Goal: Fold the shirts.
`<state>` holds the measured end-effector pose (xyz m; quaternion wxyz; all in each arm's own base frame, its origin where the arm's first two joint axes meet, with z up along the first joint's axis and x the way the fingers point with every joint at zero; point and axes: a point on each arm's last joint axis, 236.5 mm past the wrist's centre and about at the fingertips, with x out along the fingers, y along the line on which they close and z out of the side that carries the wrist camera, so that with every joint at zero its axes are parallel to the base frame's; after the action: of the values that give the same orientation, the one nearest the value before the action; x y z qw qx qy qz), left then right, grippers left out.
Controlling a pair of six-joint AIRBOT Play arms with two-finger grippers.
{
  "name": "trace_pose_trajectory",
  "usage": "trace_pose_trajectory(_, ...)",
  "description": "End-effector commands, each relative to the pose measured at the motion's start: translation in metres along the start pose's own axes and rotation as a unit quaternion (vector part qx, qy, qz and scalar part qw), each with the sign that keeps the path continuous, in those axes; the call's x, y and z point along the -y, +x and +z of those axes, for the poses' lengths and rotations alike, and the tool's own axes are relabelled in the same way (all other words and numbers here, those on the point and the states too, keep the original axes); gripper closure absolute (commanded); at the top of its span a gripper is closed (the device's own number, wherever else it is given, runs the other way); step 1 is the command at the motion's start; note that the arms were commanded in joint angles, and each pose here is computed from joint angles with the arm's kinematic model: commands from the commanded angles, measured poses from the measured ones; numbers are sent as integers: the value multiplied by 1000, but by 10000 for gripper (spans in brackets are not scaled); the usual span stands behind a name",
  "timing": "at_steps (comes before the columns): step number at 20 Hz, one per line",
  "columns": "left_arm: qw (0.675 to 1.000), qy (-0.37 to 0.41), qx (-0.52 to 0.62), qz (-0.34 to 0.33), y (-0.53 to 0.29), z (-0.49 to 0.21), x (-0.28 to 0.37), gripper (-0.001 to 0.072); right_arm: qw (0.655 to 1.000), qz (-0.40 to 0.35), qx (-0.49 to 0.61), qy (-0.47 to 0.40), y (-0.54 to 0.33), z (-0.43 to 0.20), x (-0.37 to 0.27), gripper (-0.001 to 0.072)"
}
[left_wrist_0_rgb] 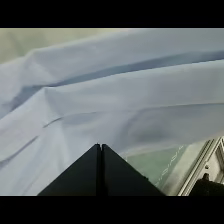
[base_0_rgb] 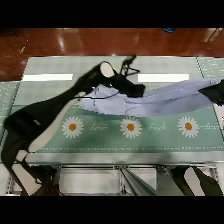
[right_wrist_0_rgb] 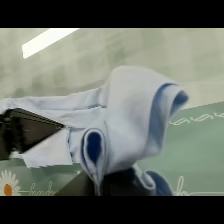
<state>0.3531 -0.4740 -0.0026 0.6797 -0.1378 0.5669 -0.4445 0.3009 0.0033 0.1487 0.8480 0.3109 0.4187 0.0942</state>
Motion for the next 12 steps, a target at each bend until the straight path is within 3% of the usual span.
trace_pose_trajectory(1, 996, -15, -81, -34, 66, -43, 28, 685, 999, 44, -1, -11, -3, -5, -28, 693)
trace_pose_trajectory(6, 994, -44, -93, -46, 96, -51, 34, 684, 997, 65, -24, -43, 8, -18, -51, 693)
trace_pose_trajectory(12, 996, -56, -56, -49, 16, 15, -5, 684, 996, 73, -18, -36, 8, -15, -56, 693)
